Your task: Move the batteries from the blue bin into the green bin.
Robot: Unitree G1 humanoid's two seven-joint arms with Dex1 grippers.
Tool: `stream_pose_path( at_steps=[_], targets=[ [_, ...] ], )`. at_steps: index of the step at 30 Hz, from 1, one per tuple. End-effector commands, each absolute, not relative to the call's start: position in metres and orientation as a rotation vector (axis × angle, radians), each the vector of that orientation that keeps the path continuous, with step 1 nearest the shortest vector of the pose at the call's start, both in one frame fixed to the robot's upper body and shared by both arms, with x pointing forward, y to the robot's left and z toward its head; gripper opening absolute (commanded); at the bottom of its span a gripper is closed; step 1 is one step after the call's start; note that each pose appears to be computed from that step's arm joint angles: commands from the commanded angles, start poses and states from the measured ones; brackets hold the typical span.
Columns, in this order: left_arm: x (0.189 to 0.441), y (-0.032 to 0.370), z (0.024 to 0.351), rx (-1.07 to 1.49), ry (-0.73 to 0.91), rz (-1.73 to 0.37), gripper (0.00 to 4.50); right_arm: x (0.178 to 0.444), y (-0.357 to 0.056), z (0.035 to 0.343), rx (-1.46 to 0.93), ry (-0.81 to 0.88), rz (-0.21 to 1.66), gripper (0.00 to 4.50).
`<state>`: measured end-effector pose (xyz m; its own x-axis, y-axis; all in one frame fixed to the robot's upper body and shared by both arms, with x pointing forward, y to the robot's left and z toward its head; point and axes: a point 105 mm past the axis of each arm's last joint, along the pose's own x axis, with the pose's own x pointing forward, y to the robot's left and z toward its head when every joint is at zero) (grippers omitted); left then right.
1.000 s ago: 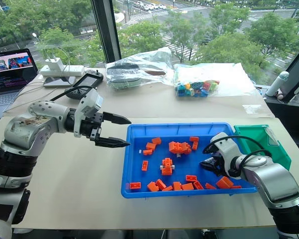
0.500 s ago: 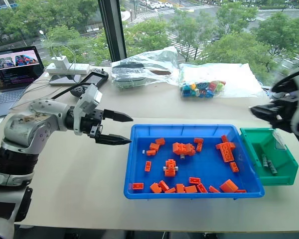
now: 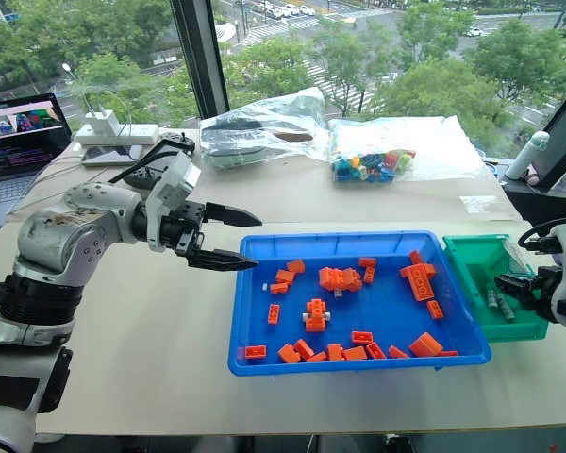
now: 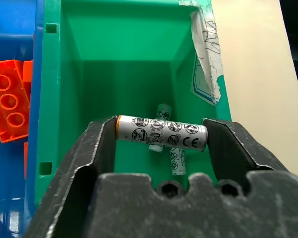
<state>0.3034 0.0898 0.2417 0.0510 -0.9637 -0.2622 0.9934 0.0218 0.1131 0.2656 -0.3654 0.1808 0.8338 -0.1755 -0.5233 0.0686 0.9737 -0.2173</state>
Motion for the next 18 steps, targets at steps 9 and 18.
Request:
stream_pose_path(
  at_steps=[9, 18],
  targets=[
    [0.303, 0.096, 0.248, 0.348, 0.101, -1.495, 4.5, 0.292, -0.306, 0.264, -0.377, 0.31, 0.09, 4.46],
    [0.305, 0.1, 0.241, 0.38, 0.12, -1.472, 4.5, 0.299, -0.179, 0.206, -0.65, 0.286, 0.761, 4.46]
  ],
)
